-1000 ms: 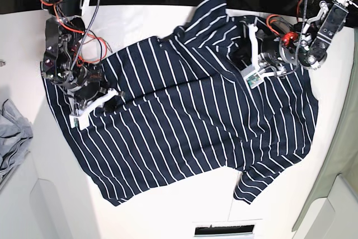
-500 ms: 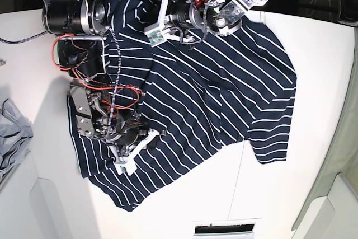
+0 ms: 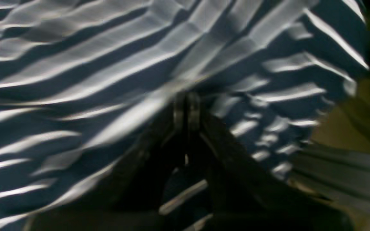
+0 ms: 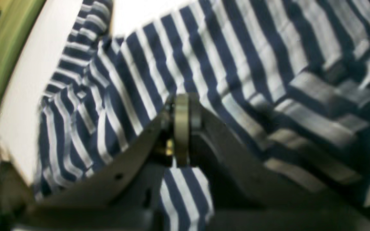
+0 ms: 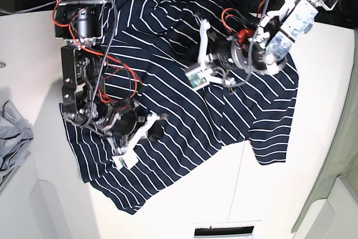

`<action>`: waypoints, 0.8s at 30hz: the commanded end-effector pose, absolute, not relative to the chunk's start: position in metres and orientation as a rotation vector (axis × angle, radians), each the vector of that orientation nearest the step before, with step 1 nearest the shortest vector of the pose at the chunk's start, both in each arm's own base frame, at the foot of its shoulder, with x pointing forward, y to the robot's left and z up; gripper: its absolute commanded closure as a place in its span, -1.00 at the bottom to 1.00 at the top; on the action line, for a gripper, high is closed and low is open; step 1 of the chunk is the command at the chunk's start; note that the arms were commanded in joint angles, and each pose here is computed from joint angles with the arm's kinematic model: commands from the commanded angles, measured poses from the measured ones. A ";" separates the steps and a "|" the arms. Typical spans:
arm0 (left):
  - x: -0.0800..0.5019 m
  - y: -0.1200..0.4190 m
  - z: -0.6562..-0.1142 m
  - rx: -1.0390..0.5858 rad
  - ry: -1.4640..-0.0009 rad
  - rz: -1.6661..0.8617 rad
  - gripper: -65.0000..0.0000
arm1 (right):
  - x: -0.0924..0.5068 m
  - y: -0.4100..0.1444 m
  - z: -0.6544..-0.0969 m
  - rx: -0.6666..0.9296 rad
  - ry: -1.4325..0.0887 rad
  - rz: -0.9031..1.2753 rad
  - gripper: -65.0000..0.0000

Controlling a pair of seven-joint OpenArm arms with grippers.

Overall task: Layout the t-shirt on the table in an organized manner, then fold the t-shirt properly
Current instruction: 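Grasp the shirt edges with both grippers and lift them up, then shake the lifted shirt with both grippers and lay it back down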

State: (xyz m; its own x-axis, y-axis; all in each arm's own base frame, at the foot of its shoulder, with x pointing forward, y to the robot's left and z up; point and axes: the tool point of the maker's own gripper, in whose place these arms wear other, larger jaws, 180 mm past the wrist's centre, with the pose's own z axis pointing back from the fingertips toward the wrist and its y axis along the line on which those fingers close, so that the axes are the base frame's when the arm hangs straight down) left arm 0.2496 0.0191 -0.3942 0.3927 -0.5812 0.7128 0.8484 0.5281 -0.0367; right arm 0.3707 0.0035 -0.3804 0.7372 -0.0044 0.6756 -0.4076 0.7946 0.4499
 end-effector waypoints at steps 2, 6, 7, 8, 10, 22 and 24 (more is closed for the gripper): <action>0.274 0.023 -0.367 -0.447 -0.796 -0.926 1.00 | 0.362 0.009 -0.375 0.677 -0.743 0.212 1.00; 0.308 0.035 -0.355 -0.403 -0.860 -0.899 1.00 | 0.315 0.018 -0.383 0.759 -0.726 0.211 1.00; 0.317 0.036 -0.356 -0.400 -0.868 -0.890 1.00 | 0.306 0.019 -0.382 0.772 -0.731 0.214 1.00; 0.326 0.038 -0.357 -0.396 -0.876 -0.877 1.00 | 0.297 0.019 -0.381 0.776 -0.731 0.214 1.00; 0.348 0.042 -0.362 -0.380 -0.880 -0.848 1.00 | 0.282 0.021 -0.383 0.780 -0.719 0.216 1.00; 0.421 0.069 -0.432 -0.259 -0.671 -0.702 1.00 | 0.201 0.062 -0.437 0.667 -0.501 0.499 1.00; 0.425 0.097 -0.439 -0.207 -0.635 -0.681 1.00 | 0.200 0.048 -0.449 0.621 -0.475 0.498 1.00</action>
